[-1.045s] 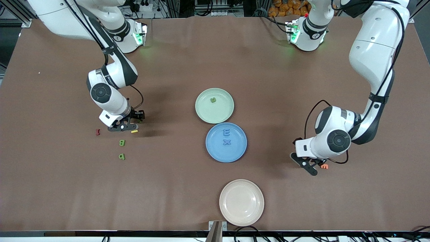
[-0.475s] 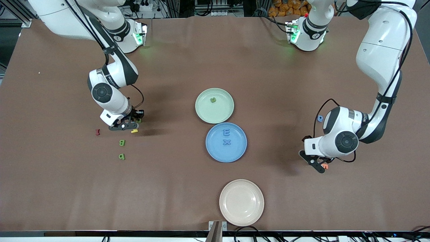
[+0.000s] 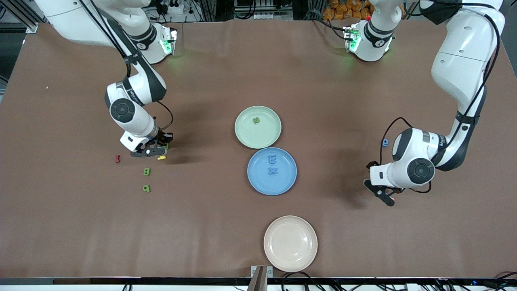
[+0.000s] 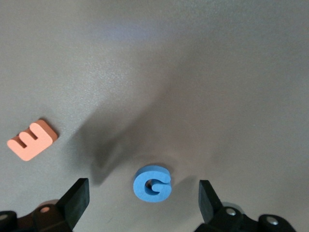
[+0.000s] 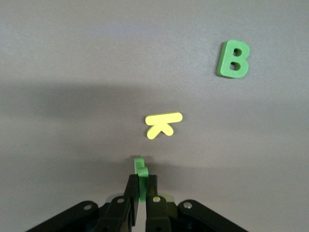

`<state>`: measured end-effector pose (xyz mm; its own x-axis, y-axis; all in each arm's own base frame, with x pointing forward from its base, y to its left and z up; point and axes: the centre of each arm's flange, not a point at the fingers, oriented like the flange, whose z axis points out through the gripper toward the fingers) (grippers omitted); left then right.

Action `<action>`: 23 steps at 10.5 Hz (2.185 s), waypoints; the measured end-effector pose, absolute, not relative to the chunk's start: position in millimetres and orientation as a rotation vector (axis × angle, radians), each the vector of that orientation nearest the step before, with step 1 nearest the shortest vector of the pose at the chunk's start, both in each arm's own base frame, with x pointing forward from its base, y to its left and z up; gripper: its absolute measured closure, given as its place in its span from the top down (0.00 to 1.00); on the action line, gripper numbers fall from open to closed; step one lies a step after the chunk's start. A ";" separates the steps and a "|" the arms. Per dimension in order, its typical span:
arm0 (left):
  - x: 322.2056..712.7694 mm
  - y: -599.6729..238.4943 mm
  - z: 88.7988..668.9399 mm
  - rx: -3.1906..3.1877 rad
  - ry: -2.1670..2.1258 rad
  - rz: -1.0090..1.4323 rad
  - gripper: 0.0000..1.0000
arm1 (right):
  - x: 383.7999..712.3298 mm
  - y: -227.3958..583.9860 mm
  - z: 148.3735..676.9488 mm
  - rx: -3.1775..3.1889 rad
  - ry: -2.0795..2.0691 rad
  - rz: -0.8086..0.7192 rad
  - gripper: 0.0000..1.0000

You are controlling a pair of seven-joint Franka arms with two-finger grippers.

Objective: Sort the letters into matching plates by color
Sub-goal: 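Carry the green piece to the green plate while the left gripper lowers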

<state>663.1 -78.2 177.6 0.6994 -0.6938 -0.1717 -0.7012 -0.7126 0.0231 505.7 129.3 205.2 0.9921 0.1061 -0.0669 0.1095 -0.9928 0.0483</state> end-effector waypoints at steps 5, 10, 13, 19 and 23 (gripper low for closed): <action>649.0 -68.3 167.7 -2.870 1.177 0.176 1.00 | 509.9 155.3 245.9 3.053 0.169 -0.099 0.10; 645.7 -82.9 177.8 -2.864 1.214 0.133 1.00 | 510.3 224.6 278.3 3.128 0.033 -0.114 0.10; 639.8 -91.2 177.1 -2.858 1.249 0.087 1.00 | 488.0 278.2 280.4 3.131 -0.049 -0.107 0.10; 636.6 -78.7 174.9 -2.852 1.269 0.073 1.00 | 472.5 387.7 273.5 3.196 -0.288 -0.086 0.10; 635.7 -78.7 173.7 -2.847 1.276 0.067 1.00 | 454.8 423.0 248.8 3.232 -0.396 -0.089 0.10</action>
<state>635.7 -78.7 173.7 0.6648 -0.7455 -0.0483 -0.7464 -0.6655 -0.0020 454.8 423.0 248.8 0.9690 -0.2375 -0.0683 -0.2438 -0.9638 -0.1076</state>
